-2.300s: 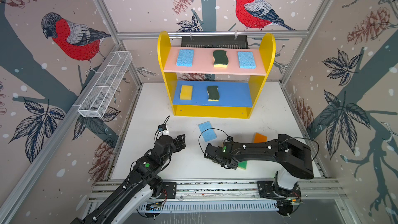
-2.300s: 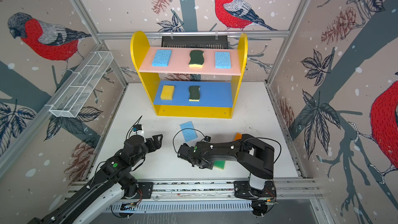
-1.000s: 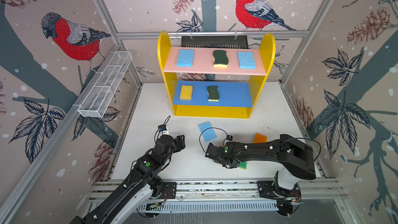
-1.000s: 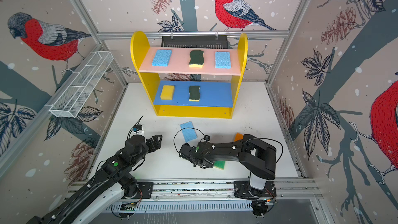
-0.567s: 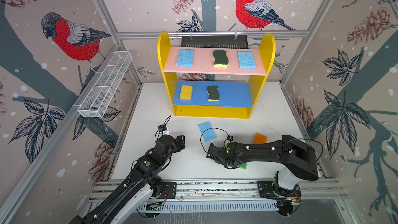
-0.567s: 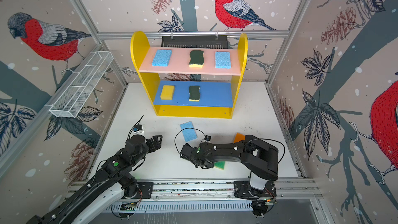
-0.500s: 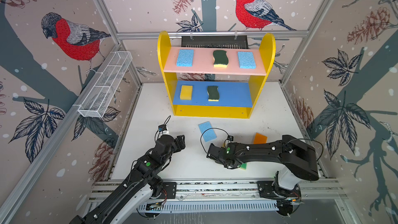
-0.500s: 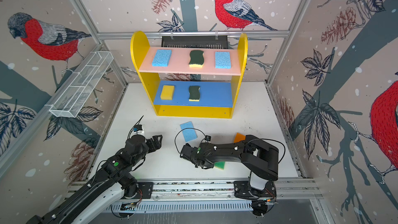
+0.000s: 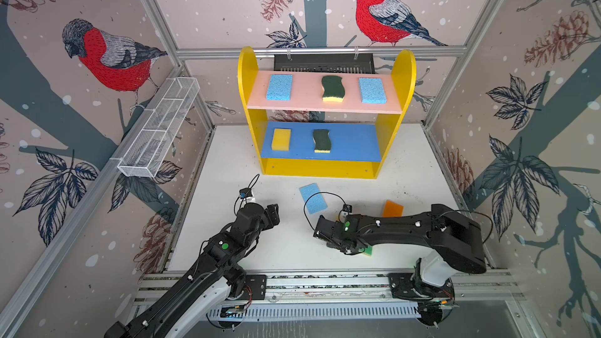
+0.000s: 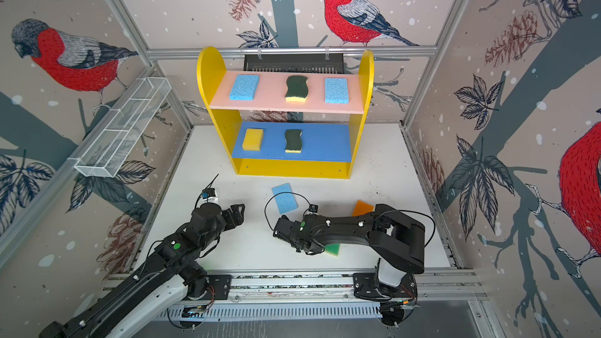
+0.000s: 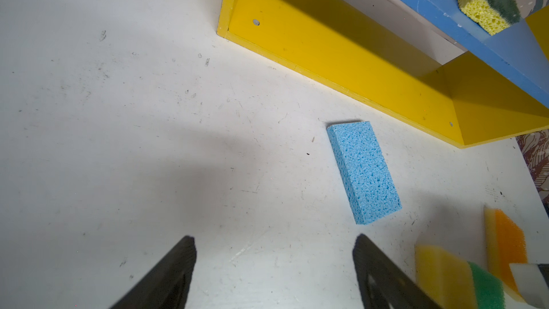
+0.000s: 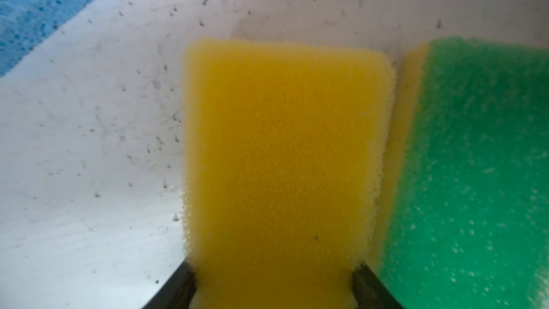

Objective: Arrange cleaning sponges on a shelf
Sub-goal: Pick up the cleaning sponge from the bottom-center of the table.

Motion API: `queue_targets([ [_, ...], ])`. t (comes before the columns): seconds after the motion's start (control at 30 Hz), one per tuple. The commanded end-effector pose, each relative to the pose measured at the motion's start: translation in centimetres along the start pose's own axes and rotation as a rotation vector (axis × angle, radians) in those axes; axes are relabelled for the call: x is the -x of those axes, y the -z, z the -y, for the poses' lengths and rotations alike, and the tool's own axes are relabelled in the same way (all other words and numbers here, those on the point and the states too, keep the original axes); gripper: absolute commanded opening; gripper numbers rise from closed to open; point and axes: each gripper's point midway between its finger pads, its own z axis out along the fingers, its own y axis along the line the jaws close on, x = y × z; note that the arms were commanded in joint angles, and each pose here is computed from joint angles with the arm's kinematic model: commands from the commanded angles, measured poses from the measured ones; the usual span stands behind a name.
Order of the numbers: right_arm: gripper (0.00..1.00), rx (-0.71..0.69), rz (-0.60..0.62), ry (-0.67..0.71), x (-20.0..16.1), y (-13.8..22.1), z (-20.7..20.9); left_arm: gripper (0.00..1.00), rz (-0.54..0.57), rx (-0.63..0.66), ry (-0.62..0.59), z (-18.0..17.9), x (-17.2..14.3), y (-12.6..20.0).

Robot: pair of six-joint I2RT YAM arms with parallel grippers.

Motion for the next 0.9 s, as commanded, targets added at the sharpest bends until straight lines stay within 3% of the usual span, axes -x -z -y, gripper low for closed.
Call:
queue_targets([
  [0.0,0.63,-0.023,0.06,0.045,1.3,1.1,0.5,0.84,0.013,0.02,0.001,-0.2,0.4,0.1],
  [0.87,0.63,0.032,0.362,0.157,14.8,7.9,2.7,0.83,0.065,0.094,0.012,-1.2,1.9,0.8],
])
